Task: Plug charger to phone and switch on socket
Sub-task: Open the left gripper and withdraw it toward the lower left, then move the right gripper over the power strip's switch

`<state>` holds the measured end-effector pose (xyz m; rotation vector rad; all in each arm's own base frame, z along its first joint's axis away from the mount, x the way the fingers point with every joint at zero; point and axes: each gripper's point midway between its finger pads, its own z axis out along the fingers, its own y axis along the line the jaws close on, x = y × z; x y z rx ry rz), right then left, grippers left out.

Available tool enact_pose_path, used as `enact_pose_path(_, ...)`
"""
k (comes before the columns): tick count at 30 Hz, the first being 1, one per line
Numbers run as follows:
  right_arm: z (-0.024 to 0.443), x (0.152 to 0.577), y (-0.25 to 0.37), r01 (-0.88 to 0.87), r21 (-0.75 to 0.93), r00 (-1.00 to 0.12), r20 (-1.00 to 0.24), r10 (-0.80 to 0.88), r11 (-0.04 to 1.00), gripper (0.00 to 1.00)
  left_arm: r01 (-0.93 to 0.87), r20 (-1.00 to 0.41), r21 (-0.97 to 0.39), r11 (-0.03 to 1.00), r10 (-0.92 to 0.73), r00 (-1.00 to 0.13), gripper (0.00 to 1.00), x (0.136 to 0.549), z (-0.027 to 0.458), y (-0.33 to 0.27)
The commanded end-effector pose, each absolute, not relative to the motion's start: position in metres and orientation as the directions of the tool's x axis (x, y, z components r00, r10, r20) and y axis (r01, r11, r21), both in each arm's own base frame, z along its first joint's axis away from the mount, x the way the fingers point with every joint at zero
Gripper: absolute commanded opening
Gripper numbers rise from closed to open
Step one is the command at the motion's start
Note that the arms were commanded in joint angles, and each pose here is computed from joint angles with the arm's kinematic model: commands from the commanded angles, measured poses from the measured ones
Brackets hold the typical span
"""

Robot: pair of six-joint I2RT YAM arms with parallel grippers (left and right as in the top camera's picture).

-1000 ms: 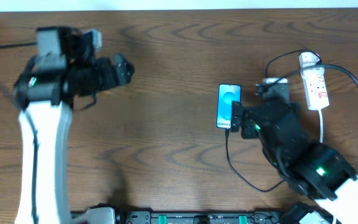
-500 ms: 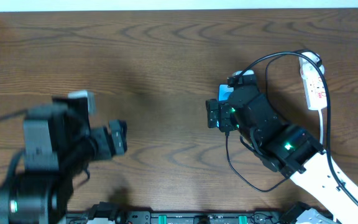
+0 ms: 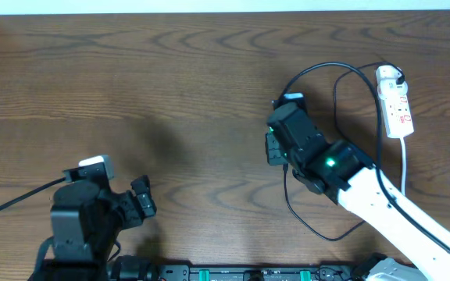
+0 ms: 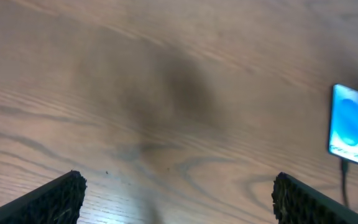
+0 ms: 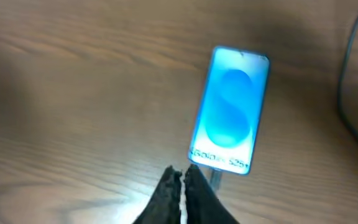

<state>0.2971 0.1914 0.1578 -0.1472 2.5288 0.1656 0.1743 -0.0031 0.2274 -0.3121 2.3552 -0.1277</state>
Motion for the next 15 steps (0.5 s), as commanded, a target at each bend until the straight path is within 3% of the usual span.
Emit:
enact_pose_path(1, 0.146, 0.304, 0.163, -0.015, 0.044, -0.844, -0.536, 0.011, 0.999, 0.01, -0.214, -0.649, -0.160, 0.964, -0.266, -0.713, 0.96, 0.174, 0.215, 0.001)
enact_pose_path(8, 0.132, 0.312, 0.070, 0.284, -0.014, -0.857, -0.452, 0.247, 0.959, 0.01, -0.216, -0.641, -0.157, 0.964, -0.265, -0.720, 0.96, 0.174, 0.213, 0.001)
enact_pose_path(15, 0.131, 0.320, -0.014, 0.532, 0.021, -0.759, -0.433, 0.487, 0.847, 0.01, -0.216, -0.641, -0.157, 0.964, -0.266, -0.720, 0.96, 0.173, 0.213, 0.001)
